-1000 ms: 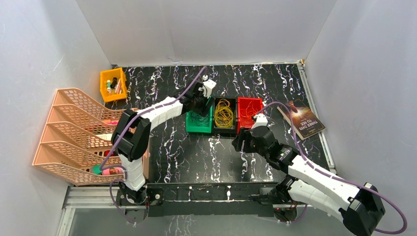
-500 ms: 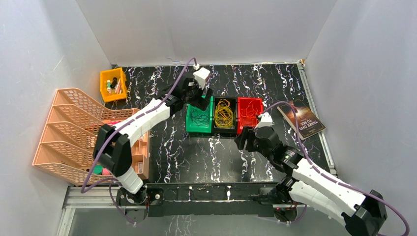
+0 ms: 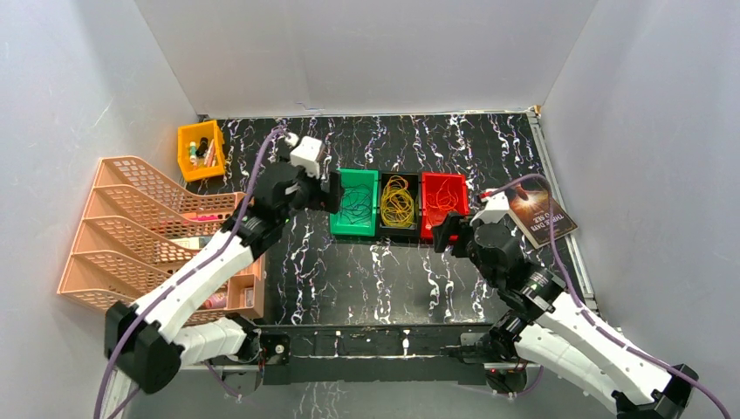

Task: Untangle the cables
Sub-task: Reset both arms

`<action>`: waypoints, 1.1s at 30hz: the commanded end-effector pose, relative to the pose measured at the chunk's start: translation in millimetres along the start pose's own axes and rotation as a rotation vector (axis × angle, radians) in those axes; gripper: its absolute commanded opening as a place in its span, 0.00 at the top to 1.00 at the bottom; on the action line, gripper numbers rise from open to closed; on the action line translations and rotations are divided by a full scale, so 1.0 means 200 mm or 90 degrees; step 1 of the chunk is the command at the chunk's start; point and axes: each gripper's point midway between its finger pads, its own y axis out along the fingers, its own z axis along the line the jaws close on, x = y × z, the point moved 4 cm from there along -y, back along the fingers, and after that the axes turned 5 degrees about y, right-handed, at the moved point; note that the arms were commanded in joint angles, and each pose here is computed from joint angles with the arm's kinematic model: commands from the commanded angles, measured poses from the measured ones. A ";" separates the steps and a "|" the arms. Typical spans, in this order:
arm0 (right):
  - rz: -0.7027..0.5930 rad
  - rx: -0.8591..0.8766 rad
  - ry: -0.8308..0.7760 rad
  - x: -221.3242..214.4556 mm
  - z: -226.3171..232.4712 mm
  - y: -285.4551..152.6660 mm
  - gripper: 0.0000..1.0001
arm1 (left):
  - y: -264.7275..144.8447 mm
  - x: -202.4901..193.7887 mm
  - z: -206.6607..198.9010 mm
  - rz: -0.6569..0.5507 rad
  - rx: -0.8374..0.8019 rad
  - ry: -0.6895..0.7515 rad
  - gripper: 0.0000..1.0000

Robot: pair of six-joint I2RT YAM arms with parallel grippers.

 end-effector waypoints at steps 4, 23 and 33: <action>-0.107 -0.040 -0.055 0.29 -0.02 -0.13 0.09 | -0.25 -0.06 0.10 -0.075 0.101 -0.116 0.02; -0.152 -0.099 -0.009 0.30 -0.11 -0.15 0.02 | -0.45 -0.52 0.13 0.010 0.168 -0.246 0.02; -0.157 -0.133 0.034 0.26 -0.15 -0.13 0.02 | -0.58 -0.55 0.26 -0.038 0.284 -0.276 0.01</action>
